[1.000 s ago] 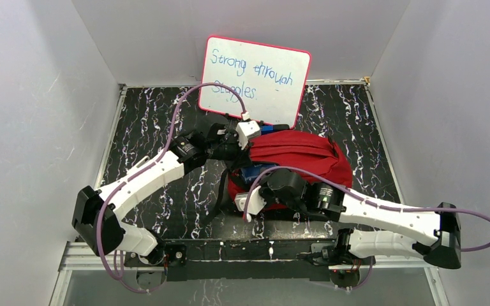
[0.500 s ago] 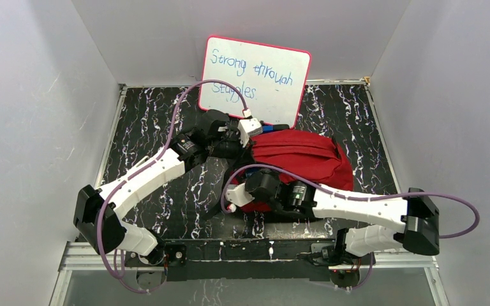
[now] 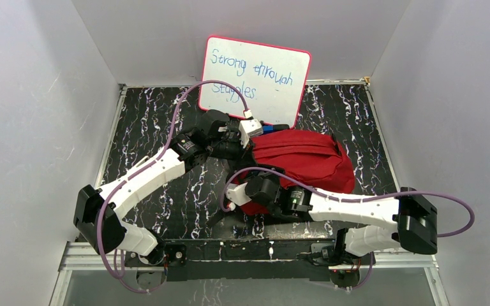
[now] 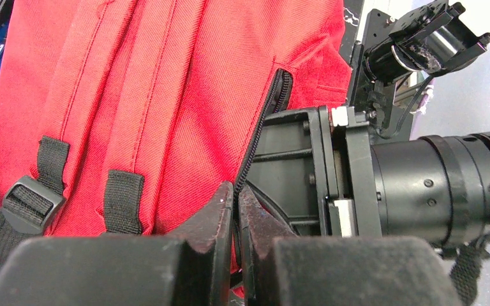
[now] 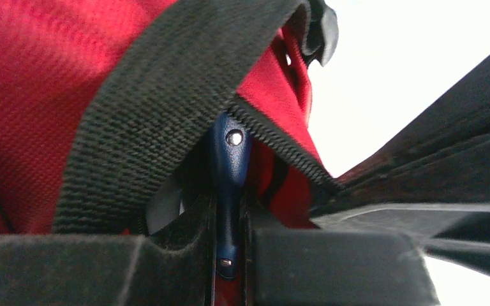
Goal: Pack the student bag
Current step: Place the personal item in the student bag.
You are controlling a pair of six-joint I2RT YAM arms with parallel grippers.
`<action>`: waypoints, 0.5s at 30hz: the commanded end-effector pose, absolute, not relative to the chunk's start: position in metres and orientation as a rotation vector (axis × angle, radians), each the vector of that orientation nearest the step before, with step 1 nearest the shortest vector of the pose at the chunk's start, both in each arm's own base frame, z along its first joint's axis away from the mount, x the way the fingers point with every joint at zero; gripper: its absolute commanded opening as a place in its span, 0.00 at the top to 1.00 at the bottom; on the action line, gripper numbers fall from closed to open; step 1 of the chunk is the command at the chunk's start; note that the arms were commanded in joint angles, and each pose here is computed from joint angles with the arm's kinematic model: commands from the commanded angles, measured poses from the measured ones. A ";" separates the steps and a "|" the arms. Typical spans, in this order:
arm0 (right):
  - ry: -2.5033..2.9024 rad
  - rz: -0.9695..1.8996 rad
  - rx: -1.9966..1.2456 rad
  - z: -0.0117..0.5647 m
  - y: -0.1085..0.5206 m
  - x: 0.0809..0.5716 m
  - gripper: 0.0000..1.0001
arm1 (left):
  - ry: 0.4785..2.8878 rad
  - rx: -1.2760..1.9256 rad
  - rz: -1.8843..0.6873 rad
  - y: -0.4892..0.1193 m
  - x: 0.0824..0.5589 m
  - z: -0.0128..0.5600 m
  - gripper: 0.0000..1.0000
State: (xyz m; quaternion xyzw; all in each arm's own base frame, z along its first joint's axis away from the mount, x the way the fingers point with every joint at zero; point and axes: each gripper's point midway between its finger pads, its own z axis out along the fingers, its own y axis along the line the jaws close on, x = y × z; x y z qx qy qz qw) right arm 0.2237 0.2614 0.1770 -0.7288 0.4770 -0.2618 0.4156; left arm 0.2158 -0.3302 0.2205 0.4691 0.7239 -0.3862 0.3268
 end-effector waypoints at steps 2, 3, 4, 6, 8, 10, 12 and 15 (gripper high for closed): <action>1.194 -0.611 -1.689 0.195 0.258 0.227 0.89 | 1.634 1.257 -1.142 -0.344 0.198 0.294 1.00; 1.196 -0.572 -1.684 0.197 0.259 0.224 0.83 | 1.637 1.257 -1.142 -0.344 0.199 0.293 1.00; 1.198 -0.543 -1.676 0.200 0.260 0.222 0.77 | 1.643 1.257 -1.142 -0.344 0.199 0.291 1.00; 1.188 -0.488 -1.668 0.207 0.261 0.218 0.56 | 1.658 1.260 -1.142 -0.344 0.199 0.285 1.00; 1.174 -0.415 -1.671 0.213 0.266 0.211 0.45 | 1.673 1.261 -1.144 -0.344 0.199 0.279 1.00; 1.168 -0.323 -1.667 0.221 0.268 0.202 0.34 | 1.689 1.262 -1.143 -0.344 0.200 0.274 1.00; 1.151 -0.233 -1.672 0.228 0.269 0.192 0.27 | 1.701 1.261 -1.139 -0.344 0.201 0.269 1.00; 1.116 -0.099 -1.649 0.245 0.269 0.176 0.24 | 1.722 1.256 -1.135 -0.344 0.202 0.262 1.00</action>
